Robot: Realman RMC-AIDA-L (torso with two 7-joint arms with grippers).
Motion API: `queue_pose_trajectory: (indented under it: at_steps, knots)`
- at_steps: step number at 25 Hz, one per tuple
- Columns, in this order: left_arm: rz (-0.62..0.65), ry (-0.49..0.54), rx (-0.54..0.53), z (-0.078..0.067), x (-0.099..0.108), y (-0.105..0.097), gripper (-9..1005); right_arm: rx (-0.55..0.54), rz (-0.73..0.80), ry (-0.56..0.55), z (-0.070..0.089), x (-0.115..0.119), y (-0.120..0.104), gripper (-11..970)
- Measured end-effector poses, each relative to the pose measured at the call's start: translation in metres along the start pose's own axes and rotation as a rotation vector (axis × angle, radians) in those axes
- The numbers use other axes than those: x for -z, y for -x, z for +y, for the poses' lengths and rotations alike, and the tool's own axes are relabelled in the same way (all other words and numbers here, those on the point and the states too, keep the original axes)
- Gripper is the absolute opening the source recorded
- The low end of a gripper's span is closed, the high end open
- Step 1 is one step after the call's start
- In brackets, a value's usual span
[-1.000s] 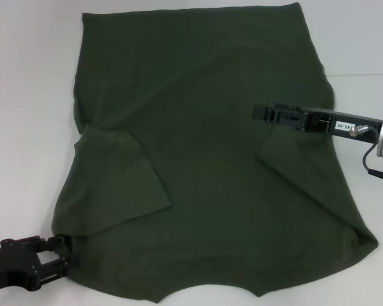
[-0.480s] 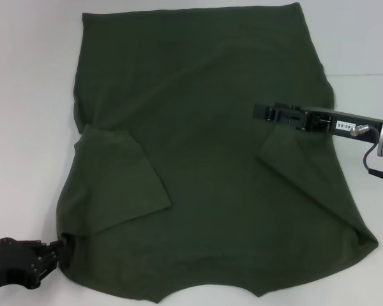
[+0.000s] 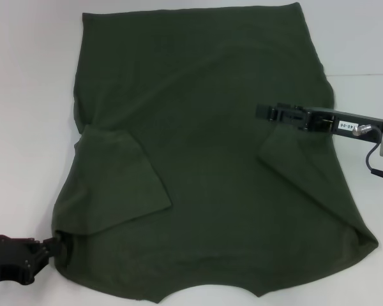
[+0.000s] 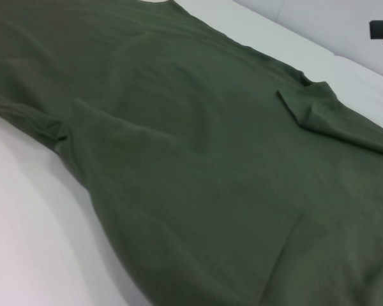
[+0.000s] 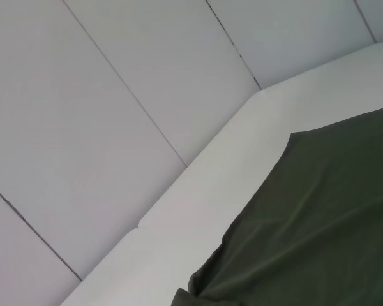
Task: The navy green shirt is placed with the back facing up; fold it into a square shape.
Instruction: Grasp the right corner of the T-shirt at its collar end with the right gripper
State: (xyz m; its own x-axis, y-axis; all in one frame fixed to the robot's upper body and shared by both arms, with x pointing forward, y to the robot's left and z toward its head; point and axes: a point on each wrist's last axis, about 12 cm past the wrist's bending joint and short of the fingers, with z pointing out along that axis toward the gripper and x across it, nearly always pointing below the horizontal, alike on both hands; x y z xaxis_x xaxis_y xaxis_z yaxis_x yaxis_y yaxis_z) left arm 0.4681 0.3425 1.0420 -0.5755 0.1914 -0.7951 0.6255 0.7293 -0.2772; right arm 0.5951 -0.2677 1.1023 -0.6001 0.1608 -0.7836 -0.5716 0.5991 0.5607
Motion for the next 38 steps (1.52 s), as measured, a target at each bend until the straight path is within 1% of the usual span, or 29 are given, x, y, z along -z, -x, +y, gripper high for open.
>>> queue_pose_trajectory:
  at_steps: [4, 8, 13, 19, 25, 28, 33, 38]
  knots:
    - [0.001, 0.013, 0.022, 0.001, 0.004, 0.0, 25, -0.021, 0.018, -0.008, -0.003, 0.007, -0.002, 883]
    - [0.0, -0.001, 0.029, 0.0, 0.006, 0.002, 26, -0.056, 0.068, 0.01, -0.006, 0.024, -0.006, 883]
    - [-0.009, -0.013, 0.031, -0.001, 0.007, 0.003, 26, -0.132, 0.122, 0.006, -0.013, 0.058, -0.02, 884]
    - [-0.012, -0.019, 0.036, -0.001, 0.005, 0.006, 25, -0.227, 0.144, -0.034, -0.02, 0.099, -0.042, 882]
    - [-0.018, -0.03, 0.035, -0.002, 0.001, 0.008, 25, -0.315, 0.16, -0.093, -0.026, 0.133, -0.064, 882]
    - [-0.016, -0.035, 0.034, -0.003, 0.0, 0.008, 25, -0.36, 0.194, -0.116, -0.026, 0.143, -0.073, 882]
    - [-0.015, -0.041, 0.036, -0.004, -0.002, 0.008, 25, -0.402, 0.216, -0.156, -0.029, 0.156, -0.08, 883]
    - [-0.016, -0.041, 0.035, -0.004, -0.002, 0.009, 25, -0.425, 0.218, -0.18, -0.031, 0.161, -0.085, 883]
